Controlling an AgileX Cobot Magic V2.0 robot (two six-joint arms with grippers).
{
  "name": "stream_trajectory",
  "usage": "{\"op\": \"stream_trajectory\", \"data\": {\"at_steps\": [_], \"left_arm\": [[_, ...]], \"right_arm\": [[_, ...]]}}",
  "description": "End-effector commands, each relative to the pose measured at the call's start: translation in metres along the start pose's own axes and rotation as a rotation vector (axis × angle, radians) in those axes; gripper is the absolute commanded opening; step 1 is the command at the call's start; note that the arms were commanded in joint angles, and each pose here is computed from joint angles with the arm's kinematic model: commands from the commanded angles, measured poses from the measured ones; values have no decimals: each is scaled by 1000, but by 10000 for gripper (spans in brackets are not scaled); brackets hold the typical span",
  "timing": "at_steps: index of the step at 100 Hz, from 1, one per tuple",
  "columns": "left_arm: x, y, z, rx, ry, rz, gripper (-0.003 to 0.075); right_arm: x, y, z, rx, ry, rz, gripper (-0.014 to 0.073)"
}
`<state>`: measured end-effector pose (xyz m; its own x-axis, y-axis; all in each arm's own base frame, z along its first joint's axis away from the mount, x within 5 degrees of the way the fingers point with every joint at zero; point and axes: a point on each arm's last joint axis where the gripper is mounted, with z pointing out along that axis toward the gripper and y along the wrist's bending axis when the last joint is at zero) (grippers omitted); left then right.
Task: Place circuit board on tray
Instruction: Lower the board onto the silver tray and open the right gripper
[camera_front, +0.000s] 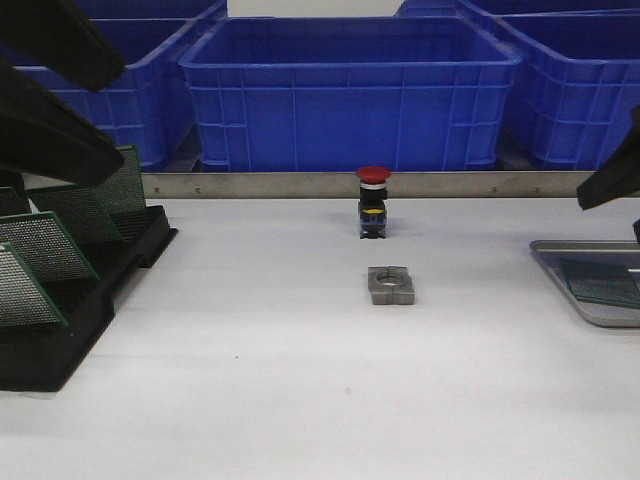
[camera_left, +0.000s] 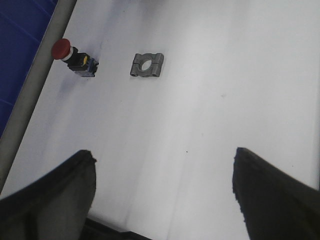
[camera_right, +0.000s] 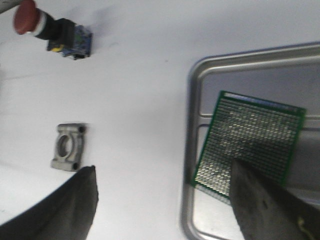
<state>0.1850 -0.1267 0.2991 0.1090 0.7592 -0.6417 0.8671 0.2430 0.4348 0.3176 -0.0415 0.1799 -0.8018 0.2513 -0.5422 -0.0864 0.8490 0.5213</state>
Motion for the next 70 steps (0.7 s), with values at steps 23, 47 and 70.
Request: {"op": "stream_trajectory", "data": {"at_steps": [23, 47, 70], "left_arm": [[-11, 11, -23, -111, -72, -29, 533], [6, 24, -52, -245, -29, -93, 533], [40, 36, -70, -305, 158, -115, 533]], "right_arm": [[2, 36, -41, -66, -106, -119, 477], [10, 66, -79, -51, -225, -228, 431], [13, 93, -109, -80, -309, -321, 431]]}}
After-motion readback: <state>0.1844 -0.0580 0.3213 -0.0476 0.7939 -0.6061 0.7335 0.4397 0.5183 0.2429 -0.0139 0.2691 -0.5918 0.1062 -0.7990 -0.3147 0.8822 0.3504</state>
